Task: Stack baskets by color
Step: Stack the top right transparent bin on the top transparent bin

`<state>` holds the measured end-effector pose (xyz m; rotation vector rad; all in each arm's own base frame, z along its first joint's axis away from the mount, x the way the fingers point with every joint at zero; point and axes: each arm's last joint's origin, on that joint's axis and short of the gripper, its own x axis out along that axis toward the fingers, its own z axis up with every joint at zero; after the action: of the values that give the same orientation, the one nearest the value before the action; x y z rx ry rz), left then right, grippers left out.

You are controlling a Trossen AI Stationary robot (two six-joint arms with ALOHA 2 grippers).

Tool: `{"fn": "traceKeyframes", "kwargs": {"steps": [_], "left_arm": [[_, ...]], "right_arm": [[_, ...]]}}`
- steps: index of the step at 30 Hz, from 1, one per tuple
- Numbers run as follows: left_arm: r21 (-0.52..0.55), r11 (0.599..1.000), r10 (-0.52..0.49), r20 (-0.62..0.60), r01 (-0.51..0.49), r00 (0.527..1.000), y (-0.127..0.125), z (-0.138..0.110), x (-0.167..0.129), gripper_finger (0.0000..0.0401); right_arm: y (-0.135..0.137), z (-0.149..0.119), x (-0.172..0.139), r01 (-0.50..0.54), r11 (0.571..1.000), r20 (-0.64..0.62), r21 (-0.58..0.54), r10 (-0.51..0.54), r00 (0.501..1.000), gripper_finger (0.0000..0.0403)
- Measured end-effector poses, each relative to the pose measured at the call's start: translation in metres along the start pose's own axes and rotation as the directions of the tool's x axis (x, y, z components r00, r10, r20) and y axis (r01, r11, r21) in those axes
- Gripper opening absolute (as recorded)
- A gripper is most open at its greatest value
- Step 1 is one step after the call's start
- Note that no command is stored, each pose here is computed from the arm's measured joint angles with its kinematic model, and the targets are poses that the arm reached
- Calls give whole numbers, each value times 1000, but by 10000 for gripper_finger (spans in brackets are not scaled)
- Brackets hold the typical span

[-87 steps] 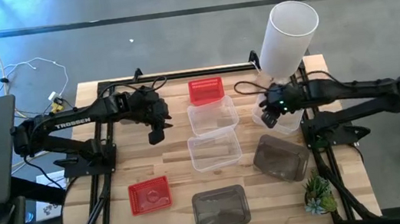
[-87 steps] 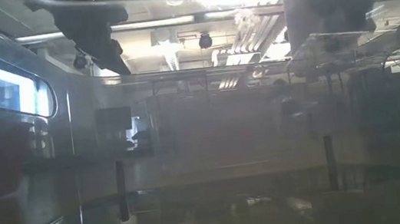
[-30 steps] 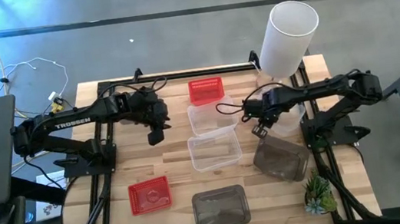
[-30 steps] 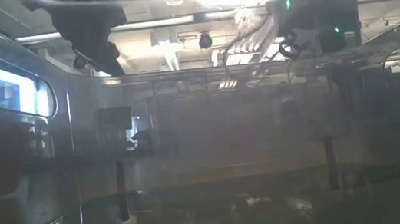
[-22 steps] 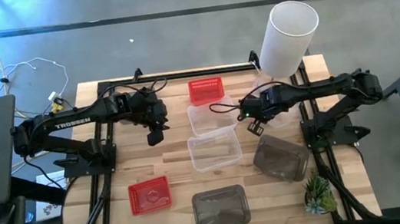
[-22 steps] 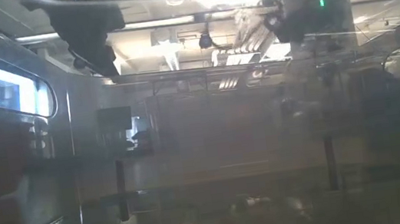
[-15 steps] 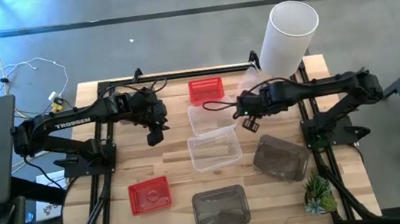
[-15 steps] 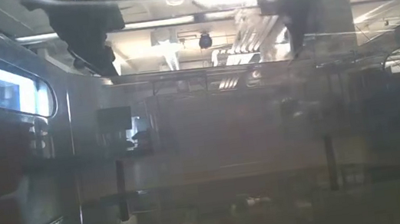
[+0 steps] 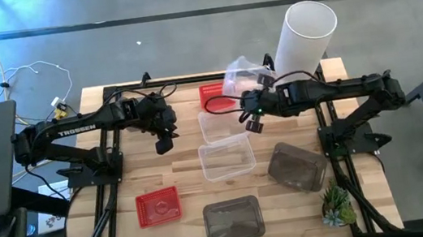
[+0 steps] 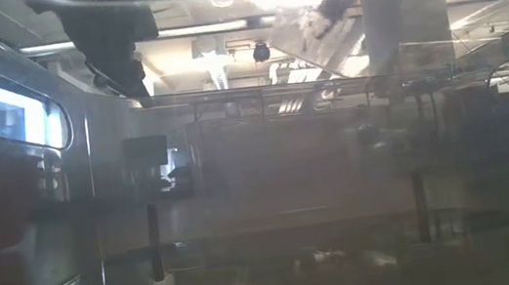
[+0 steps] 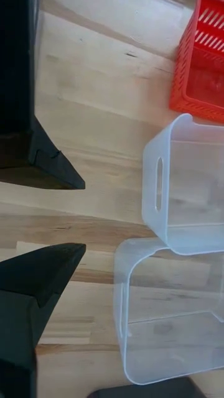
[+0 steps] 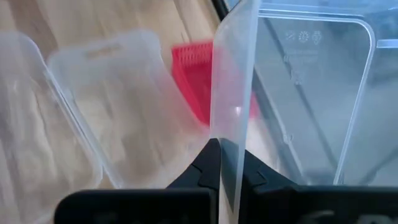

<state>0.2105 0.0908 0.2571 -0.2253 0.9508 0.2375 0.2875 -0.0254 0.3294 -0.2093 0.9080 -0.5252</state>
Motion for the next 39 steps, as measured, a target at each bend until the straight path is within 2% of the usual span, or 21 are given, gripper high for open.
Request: {"fn": "traceKeyframes", "kwargs": {"steps": [8, 12, 20, 24, 29, 35, 39], "left_arm": [[2, 1000, 0, 0, 0, 1000, 0, 0, 0, 136], [3, 1000, 0, 0, 0, 1000, 0, 0, 0, 136], [2, 1000, 0, 0, 0, 1000, 0, 0, 0, 136], [0, 1000, 0, -1, 0, 1000, 0, 0, 0, 136], [-2, 1000, -1, -14, 1, 1000, 0, -1, 0, 136], [-7, 1000, 1, -50, -2, 999, 0, -5, 0, 136], [-8, 1000, 20, -63, -21, 998, 0, -6, 0, 136]], "right_arm": [[1, 20, -1, -14, 992, 187, -123, 37, 982, 0], [1, 28, -3, -20, 989, 269, -147, 59, 961, 0], [-6, 49, -8, -33, 987, 296, -157, 79, 952, 0], [-4, 58, 0, -49, 983, 205, -176, 85, 975, 0], [7, 60, 19, -101, 971, 32, -214, 110, 993, 0], [27, 61, 47, -255, 932, -127, -258, 229, 965, 0], [40, 59, 61, -315, 901, -205, -298, 262, 943, 0]]}}
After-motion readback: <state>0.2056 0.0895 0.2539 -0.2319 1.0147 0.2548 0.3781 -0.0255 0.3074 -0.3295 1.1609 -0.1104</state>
